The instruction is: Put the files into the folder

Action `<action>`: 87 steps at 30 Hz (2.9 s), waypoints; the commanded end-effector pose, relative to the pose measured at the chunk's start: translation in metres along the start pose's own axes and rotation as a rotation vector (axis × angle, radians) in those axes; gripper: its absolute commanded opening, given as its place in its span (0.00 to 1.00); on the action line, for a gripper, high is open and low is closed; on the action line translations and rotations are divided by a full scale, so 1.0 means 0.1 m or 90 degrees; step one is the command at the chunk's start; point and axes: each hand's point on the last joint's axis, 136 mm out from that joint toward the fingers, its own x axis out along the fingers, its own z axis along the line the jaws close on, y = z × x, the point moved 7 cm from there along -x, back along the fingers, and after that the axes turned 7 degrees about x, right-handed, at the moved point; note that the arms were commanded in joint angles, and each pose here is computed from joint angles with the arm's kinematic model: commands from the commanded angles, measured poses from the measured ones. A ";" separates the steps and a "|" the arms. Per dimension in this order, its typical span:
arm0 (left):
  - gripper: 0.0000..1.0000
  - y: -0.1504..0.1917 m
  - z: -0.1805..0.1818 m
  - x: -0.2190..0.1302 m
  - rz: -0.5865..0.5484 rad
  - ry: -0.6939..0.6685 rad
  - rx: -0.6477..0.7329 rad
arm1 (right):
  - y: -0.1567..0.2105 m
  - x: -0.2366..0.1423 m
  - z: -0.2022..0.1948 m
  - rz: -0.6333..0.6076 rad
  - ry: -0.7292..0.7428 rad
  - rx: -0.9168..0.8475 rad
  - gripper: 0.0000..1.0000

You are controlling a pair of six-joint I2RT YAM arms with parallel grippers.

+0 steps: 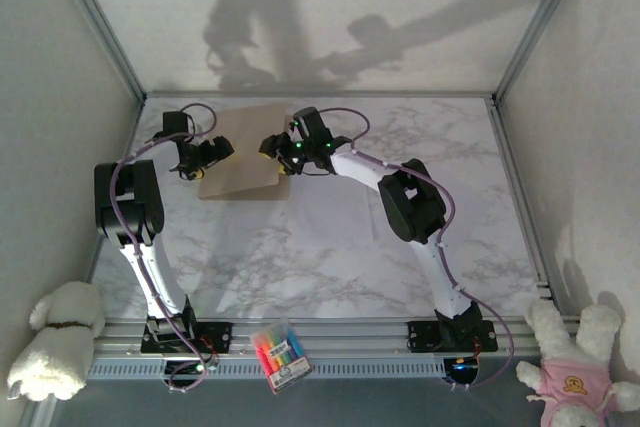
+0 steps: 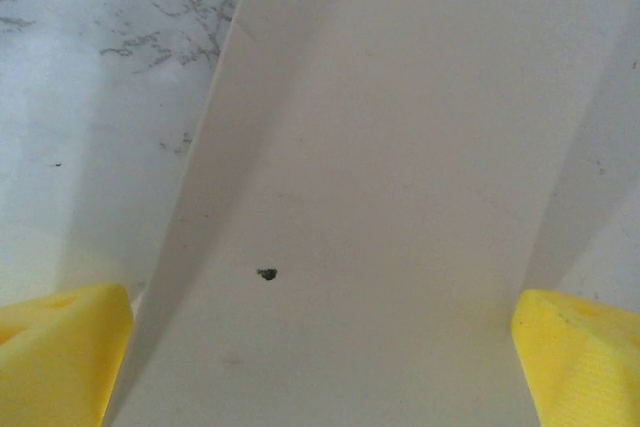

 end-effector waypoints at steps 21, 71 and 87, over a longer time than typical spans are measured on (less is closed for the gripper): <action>0.96 0.23 -0.36 -0.15 0.005 0.092 0.008 | 0.22 -0.56 0.39 -0.041 0.089 -0.125 0.08; 0.99 1.03 -1.45 -1.00 -0.087 0.166 0.099 | 0.58 -1.90 0.40 -0.094 0.095 -0.165 0.55; 1.00 0.98 -1.54 -2.18 -0.270 0.169 0.216 | 0.61 -1.45 1.20 -0.037 -0.068 -0.207 0.88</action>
